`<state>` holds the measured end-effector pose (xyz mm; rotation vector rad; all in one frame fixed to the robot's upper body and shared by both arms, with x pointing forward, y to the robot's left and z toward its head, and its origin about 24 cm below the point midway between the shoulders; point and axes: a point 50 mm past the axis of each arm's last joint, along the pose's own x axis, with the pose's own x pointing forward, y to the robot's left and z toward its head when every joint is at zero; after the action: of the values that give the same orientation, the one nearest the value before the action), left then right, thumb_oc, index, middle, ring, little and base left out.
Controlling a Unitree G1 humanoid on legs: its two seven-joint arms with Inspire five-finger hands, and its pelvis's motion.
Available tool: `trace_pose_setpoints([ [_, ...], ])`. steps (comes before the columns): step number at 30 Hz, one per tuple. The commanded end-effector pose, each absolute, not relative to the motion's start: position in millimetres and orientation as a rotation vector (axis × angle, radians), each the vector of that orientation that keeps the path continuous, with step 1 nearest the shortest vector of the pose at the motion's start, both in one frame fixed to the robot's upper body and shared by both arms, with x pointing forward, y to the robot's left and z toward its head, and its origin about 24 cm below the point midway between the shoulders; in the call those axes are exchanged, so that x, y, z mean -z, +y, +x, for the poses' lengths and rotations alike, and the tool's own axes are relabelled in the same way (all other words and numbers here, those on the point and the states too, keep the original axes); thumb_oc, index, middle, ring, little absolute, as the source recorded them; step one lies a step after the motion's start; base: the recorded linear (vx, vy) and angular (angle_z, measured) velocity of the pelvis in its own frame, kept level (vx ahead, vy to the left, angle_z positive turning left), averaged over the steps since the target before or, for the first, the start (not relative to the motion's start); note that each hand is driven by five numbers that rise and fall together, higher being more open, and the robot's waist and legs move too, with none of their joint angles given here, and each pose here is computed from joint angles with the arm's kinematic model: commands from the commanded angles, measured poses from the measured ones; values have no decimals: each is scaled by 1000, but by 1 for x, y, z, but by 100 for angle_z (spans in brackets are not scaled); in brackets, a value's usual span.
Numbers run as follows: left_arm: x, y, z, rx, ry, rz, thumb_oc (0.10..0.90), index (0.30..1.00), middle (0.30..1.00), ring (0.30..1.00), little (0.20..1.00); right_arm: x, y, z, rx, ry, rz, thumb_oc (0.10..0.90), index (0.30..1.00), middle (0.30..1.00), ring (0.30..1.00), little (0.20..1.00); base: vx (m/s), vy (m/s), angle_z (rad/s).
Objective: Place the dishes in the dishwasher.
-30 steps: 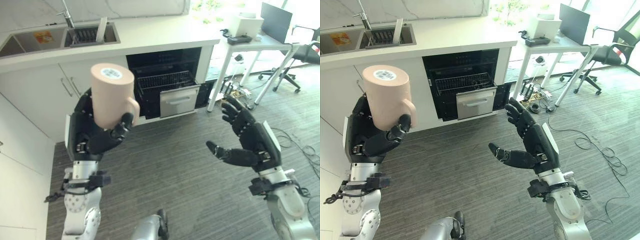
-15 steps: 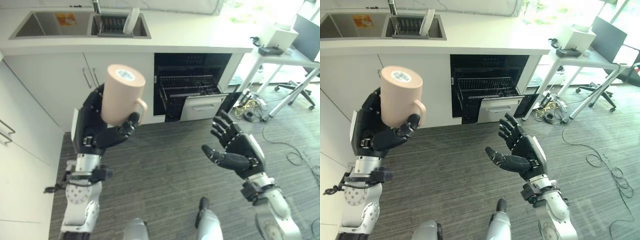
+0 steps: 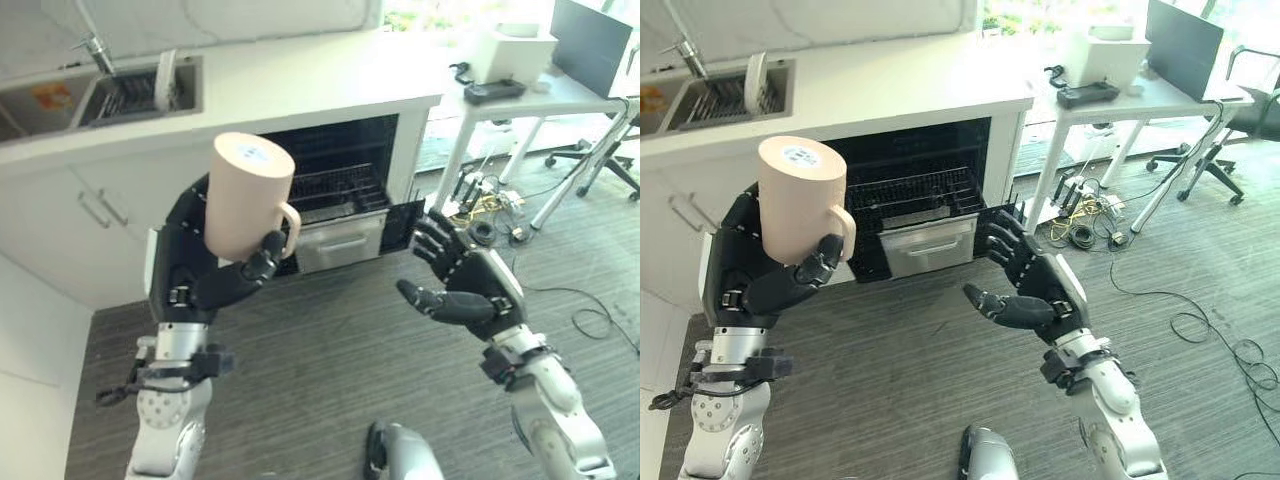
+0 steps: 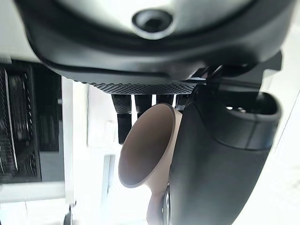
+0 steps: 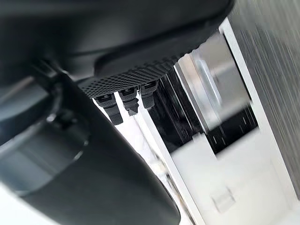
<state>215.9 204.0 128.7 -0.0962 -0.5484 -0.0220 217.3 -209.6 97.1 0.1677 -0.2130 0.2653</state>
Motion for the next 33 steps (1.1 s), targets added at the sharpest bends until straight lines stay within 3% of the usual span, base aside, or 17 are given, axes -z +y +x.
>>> trace_pose_setpoints([
  [1, -174, 203, 206, 83, -823, -45, 400, 300, 300, 300, 300, -145, -191, 215, -363, -496, 169, 800, 900, 900, 900, 900, 206, -64, 23],
  [16, -175, 207, 204, 64, -866, -55, 400, 300, 300, 300, 300, -147, -187, 210, -363, -533, 138, 800, 900, 900, 900, 900, 348, 112, -27],
  [22, -175, 203, 210, 61, -846, -30, 400, 300, 300, 300, 300, -142, -176, 211, -363, -522, 138, 800, 900, 900, 900, 900, 398, 240, 70],
  [33, -176, 204, 206, 83, -849, -42, 400, 300, 300, 300, 300, -141, -194, 203, -342, -506, 117, 800, 900, 900, 900, 900, 230, -170, 59],
])
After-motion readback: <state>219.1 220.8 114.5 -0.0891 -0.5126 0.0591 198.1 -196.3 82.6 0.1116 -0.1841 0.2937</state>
